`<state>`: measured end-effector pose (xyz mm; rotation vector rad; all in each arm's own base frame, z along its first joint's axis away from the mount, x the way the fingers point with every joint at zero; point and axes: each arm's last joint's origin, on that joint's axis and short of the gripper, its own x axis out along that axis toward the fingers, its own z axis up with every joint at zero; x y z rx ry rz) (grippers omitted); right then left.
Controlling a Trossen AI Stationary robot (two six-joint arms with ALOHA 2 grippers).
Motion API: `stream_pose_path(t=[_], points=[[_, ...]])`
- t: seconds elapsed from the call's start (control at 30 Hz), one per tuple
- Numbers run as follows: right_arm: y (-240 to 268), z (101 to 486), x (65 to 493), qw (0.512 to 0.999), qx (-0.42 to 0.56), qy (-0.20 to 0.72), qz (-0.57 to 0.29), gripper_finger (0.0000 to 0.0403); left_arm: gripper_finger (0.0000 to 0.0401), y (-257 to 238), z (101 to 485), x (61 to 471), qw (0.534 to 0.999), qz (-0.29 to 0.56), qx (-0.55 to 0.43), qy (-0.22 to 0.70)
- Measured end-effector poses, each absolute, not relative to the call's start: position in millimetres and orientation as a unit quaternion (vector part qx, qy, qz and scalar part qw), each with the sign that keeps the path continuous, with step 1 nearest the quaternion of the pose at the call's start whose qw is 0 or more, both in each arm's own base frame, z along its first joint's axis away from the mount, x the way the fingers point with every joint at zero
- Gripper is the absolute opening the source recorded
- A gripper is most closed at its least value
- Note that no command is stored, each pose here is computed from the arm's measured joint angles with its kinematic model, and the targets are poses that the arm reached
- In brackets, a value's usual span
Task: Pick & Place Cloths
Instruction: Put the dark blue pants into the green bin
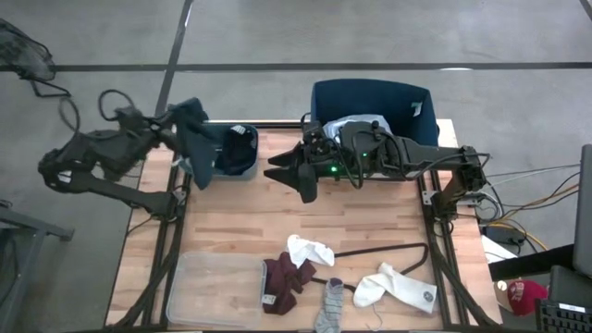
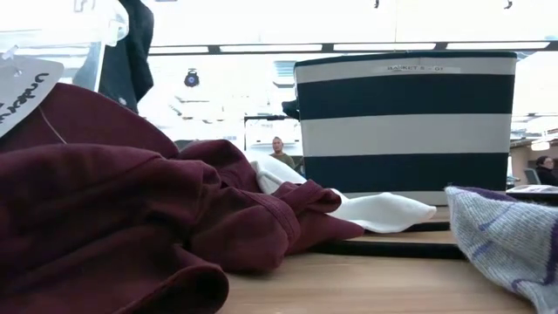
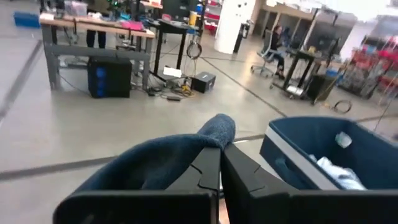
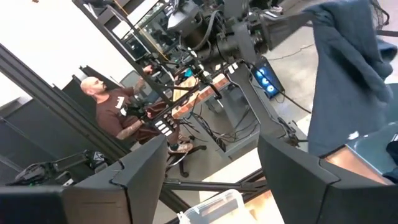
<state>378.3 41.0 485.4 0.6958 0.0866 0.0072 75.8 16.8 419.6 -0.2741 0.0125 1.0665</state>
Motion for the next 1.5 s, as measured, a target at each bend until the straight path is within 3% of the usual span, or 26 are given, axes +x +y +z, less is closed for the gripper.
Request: stream_pose_path(t=[0.33,0.77,0.93,1.27,1.5], points=[[44,485,378,0.94,0.339,0.044,0.007,0.0263,0.0008,16,393,92,0.839,0.527,-0.129,0.036],[47,483,379,0.94,0.336,0.052,0.01,0.0228,0.0027,13,328,113,0.829,0.523,-0.18,0.085],[49,483,379,0.94,0.336,0.054,0.012,0.0228,0.0068,12,325,114,0.826,0.513,-0.219,0.081],[49,482,379,0.94,0.335,0.056,0.013,0.0255,0.019,12,330,112,0.824,0.5,-0.256,0.07],[49,480,378,0.94,0.334,0.066,0.009,0.0265,0.0215,11,337,113,0.831,0.475,-0.28,0.073]])
